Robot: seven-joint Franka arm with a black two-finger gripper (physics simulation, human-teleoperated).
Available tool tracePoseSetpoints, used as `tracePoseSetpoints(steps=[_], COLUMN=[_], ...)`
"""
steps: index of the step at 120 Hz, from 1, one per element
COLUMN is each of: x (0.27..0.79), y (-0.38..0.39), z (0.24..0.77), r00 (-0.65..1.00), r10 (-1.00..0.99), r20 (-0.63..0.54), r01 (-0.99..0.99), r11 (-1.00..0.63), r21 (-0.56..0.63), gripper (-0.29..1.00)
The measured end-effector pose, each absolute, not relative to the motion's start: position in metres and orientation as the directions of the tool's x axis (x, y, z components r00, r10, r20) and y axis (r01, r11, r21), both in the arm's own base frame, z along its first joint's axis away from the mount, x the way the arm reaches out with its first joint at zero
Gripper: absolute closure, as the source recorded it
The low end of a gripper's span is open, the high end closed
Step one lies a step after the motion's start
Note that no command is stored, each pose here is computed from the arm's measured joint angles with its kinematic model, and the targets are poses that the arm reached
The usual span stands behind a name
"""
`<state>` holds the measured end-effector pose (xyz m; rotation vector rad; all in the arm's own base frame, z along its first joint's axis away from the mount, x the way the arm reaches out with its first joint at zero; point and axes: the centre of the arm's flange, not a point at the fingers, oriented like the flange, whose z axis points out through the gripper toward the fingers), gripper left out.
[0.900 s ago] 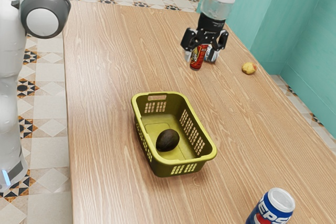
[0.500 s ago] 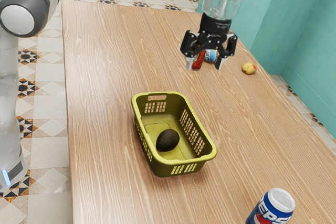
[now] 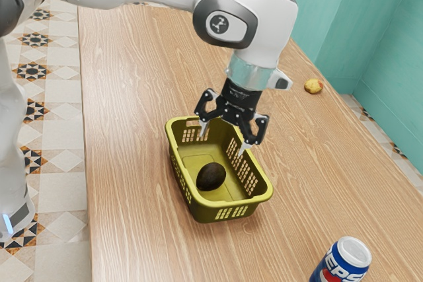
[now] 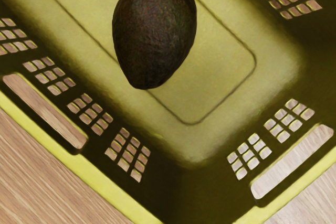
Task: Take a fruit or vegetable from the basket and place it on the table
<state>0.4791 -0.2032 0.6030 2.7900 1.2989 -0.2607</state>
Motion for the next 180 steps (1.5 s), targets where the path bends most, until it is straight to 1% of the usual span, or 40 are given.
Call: tracePoseSetpoints(steps=[13, 30, 64, 90, 137, 180], x=[0.482, 0.485, 0.504, 0.516, 0.528, 0.531], y=[-0.194, -0.185, -0.156, -0.142, -0.125, -0.122], z=[0.566, 0.543, 0.523, 0.509, 0.457, 0.455], r00=[0.677, 0.731, 0.782, 0.805, 0.805, 0.83], r10=[0.706, 0.645, 0.575, 0.535, 0.501, 0.478], r20=[-0.208, -0.223, -0.24, -0.256, -0.319, -0.289], r01=[0.718, 0.663, 0.602, 0.567, 0.548, 0.524], r11=[-0.695, -0.748, -0.797, -0.821, -0.833, -0.845], r21=[-0.02, 0.007, 0.055, 0.069, 0.074, 0.106], gripper=[0.0, 0.0, 0.0, 0.0, 0.0, 0.0])
